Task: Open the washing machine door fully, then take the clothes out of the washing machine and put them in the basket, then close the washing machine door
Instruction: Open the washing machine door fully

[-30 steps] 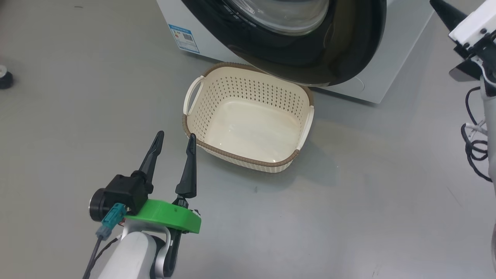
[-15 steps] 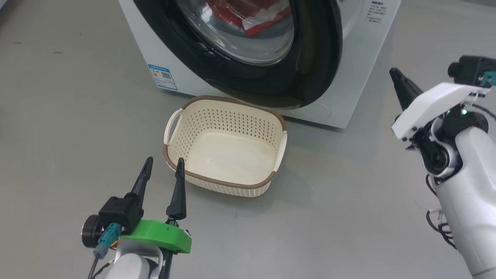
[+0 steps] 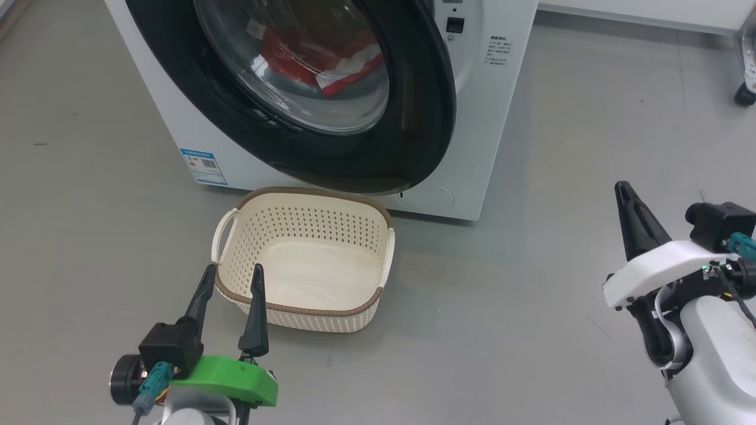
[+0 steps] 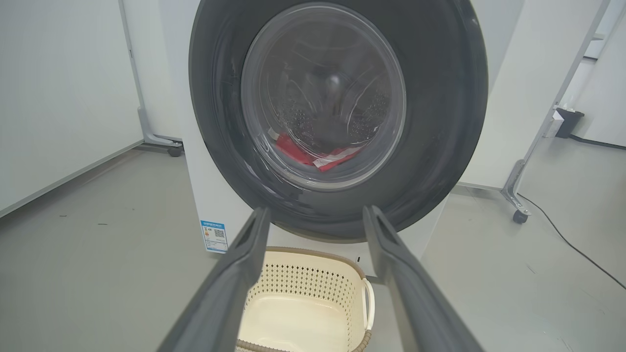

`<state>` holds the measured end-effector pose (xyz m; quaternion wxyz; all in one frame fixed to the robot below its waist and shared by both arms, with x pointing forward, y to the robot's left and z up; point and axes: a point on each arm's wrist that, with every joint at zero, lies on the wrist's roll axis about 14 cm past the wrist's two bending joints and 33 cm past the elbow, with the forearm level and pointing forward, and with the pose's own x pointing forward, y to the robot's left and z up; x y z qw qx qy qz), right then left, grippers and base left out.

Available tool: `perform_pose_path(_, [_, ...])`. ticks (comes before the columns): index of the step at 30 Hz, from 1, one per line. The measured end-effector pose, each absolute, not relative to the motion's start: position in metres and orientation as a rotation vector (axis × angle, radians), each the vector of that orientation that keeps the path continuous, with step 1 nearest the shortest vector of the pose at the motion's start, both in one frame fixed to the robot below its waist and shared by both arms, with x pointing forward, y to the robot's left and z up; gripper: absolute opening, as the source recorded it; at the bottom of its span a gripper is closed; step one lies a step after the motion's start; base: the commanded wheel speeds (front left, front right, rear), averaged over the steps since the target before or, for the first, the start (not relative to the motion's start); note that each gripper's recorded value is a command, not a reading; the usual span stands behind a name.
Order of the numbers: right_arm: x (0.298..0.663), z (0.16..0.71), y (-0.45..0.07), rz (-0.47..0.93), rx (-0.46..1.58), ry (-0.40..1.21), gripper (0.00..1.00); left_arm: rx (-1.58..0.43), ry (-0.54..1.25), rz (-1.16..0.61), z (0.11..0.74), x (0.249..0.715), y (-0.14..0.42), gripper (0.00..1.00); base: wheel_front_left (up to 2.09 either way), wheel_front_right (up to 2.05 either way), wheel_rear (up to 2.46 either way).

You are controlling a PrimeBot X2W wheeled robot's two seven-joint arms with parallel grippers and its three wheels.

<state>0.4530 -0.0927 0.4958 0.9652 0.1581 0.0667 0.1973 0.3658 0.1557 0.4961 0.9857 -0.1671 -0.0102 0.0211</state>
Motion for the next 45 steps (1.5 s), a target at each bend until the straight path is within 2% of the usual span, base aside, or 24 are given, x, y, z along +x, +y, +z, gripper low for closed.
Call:
perform_pose_path(1, [0.449, 0.496, -0.096, 0.388, 0.309, 0.121, 0.00, -0.336, -0.021, 0.040, 0.496, 0.365, 0.155, 1.00, 0.00, 0.00, 0.00])
perform_pose_path(2, [0.446, 0.497, -0.101, 0.371, 0.291, 0.105, 0.27, -0.335, -0.022, 0.036, 0.497, 0.365, 0.154, 1.00, 0.00, 0.00, 0.00])
perform_pose_path(4, [0.441, 0.501, -0.113, 0.323, 0.284, 0.060, 1.00, -0.336, -0.027, 0.028, 0.498, 0.366, 0.152, 1.00, 0.00, 0.00, 0.00])
perform_pose_path(7, [0.432, 0.500, -0.126, 0.266, 0.293, 0.037, 1.00, -0.333, -0.038, 0.015, 0.502, 0.367, 0.148, 1.00, 0.00, 0.00, 0.00])
perform_pose_path(16, [0.406, 0.481, -0.136, 0.204, 0.302, 0.075, 1.00, -0.329, -0.045, -0.003, 0.505, 0.371, 0.144, 1.00, 0.00, 0.00, 0.00])
perform_pose_path(45, [0.383, 0.490, -0.139, 0.164, 0.316, 0.028, 1.00, -0.331, -0.039, -0.010, 0.503, 0.374, 0.142, 1.00, 0.00, 0.00, 0.00])
